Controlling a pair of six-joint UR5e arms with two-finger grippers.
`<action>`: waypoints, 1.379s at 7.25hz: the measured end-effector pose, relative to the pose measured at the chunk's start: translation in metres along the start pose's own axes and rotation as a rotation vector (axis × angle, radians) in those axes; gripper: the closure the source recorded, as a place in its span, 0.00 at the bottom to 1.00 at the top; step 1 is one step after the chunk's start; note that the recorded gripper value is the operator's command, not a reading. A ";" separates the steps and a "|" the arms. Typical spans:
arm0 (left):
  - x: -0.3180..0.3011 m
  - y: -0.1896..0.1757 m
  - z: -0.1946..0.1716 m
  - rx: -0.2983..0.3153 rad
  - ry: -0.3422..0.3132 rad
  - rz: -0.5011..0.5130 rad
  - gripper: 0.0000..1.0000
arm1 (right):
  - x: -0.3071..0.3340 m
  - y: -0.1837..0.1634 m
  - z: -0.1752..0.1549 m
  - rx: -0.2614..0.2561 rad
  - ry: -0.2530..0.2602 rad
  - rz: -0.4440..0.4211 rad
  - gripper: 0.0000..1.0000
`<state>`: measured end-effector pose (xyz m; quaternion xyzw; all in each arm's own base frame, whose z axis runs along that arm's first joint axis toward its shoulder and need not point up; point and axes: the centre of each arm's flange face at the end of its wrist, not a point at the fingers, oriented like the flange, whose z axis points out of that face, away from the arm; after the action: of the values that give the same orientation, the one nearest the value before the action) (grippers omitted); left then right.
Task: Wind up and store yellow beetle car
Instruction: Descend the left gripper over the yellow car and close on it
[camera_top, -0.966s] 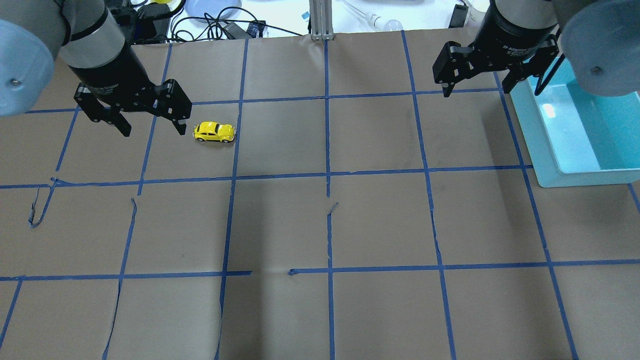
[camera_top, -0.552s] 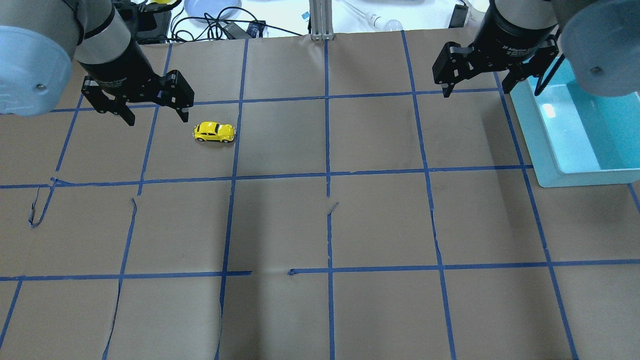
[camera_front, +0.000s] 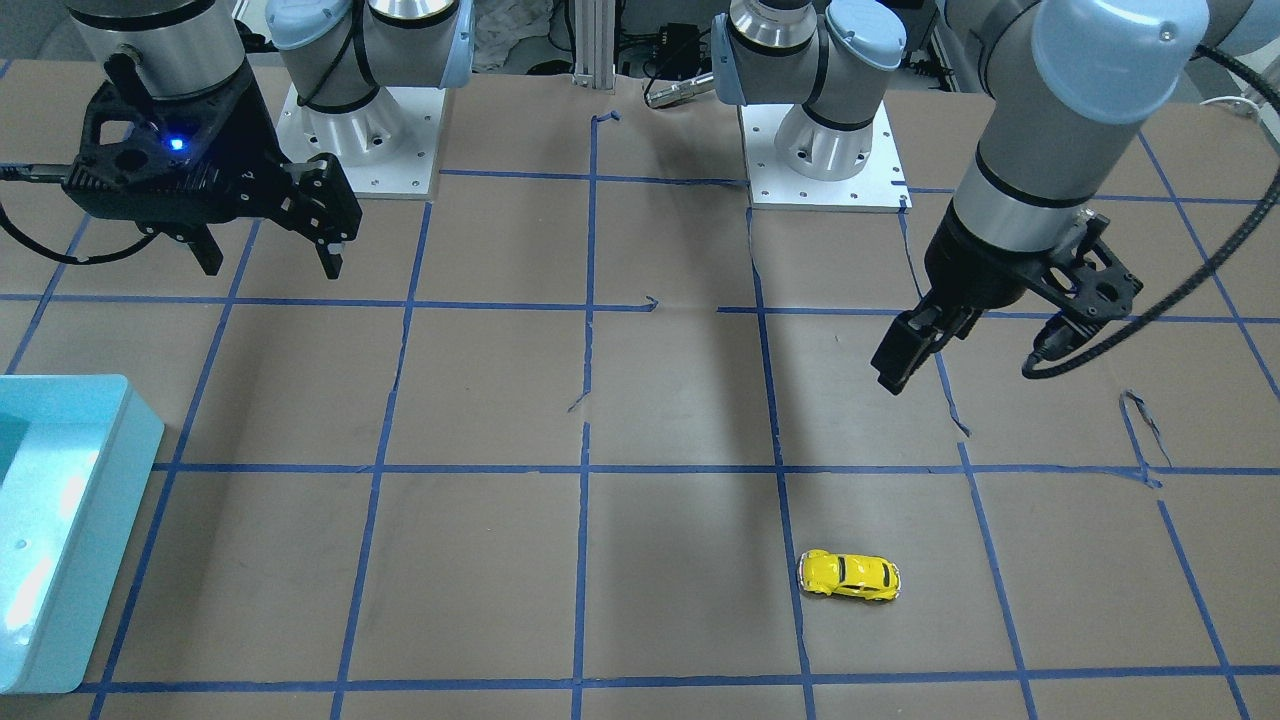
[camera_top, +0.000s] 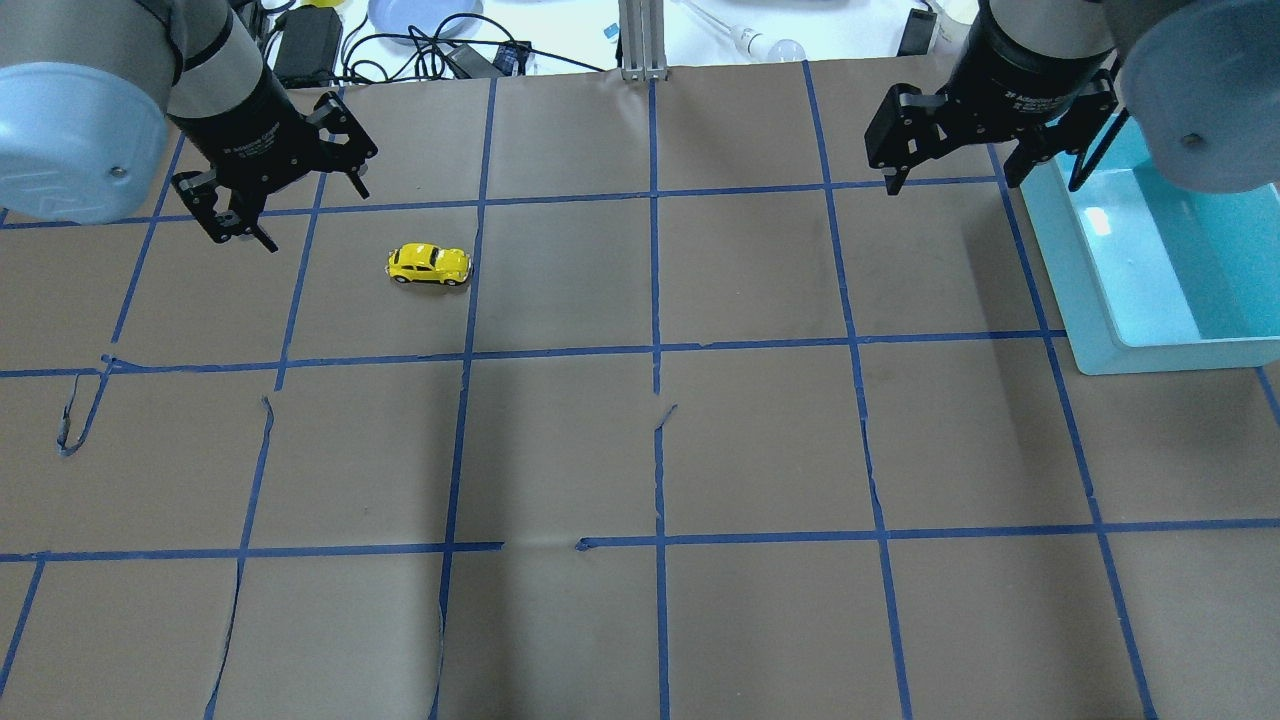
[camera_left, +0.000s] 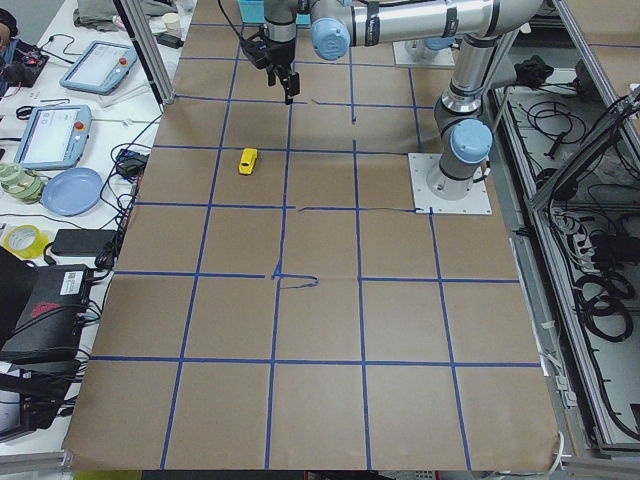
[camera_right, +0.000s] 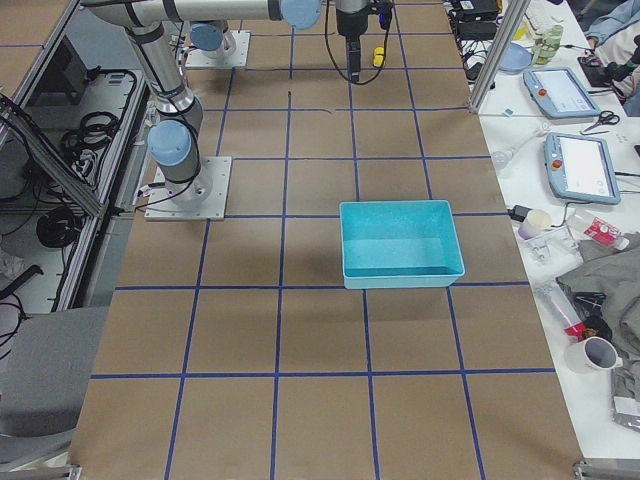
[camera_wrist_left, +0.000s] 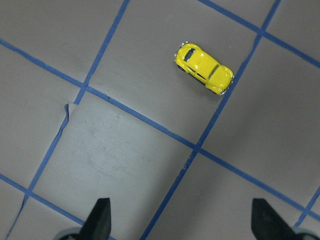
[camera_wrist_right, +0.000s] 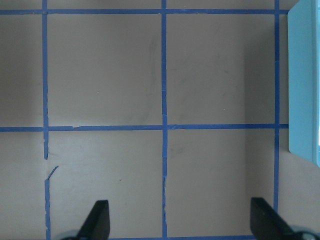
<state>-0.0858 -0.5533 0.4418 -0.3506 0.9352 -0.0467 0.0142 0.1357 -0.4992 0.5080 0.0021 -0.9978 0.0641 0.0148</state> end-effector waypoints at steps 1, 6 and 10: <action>0.003 -0.007 0.016 -0.004 -0.002 -0.131 0.00 | 0.000 0.000 0.000 0.000 0.000 0.000 0.00; 0.038 -0.048 0.130 -0.098 0.021 -0.604 0.00 | 0.000 0.000 0.000 0.000 0.000 0.000 0.00; 0.047 -0.073 0.208 -0.111 0.029 -0.673 0.00 | 0.000 0.001 0.001 -0.002 -0.001 -0.001 0.00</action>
<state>-0.0611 -0.6551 0.2419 -0.6391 0.7683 -0.0027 -0.0343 0.1360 -0.4985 0.5066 0.0023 -0.9979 0.0630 0.0144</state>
